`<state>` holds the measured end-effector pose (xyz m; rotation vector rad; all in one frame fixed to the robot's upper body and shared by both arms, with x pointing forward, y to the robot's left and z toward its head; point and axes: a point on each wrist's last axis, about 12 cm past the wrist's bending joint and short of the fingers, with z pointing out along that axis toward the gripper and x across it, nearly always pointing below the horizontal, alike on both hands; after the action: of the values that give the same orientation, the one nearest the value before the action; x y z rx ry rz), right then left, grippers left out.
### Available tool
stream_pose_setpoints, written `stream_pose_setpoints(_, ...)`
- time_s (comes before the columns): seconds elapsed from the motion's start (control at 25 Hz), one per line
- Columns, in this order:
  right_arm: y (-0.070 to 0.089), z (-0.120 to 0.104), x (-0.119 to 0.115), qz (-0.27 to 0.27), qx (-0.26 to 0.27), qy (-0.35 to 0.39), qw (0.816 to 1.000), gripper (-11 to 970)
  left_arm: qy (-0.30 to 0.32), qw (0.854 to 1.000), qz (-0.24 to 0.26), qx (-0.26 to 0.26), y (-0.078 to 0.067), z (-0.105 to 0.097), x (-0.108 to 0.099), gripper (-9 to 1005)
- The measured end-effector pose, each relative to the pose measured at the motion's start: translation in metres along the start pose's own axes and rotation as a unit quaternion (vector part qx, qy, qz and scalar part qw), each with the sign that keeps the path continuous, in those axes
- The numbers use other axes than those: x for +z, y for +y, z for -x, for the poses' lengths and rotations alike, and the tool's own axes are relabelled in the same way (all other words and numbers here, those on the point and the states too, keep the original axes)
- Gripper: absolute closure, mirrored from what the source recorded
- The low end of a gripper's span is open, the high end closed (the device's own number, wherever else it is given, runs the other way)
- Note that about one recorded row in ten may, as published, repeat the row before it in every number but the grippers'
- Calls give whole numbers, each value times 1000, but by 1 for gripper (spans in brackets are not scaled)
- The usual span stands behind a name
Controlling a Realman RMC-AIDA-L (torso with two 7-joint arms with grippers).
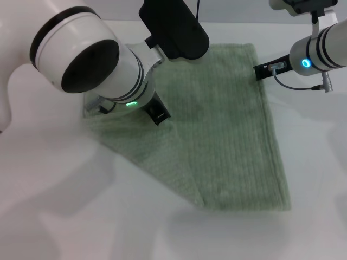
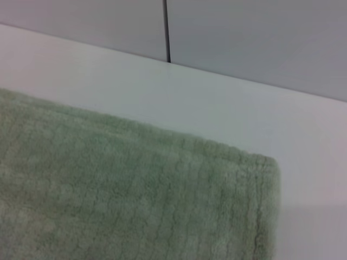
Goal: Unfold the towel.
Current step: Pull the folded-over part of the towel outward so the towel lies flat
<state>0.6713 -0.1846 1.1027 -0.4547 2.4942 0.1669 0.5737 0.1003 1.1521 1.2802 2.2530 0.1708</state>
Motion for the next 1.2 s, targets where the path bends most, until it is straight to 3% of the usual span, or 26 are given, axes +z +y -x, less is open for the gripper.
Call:
stream_pose_setpoints(0.76,0,1,1,-2,1,-5,1000,866,64,998,-6,-16,12,-10,-9,979)
stream_pose_setpoints(1.2,8,0,3,20,1,-21,1000,862,70,997,-6,-22,14,-12,-9,975)
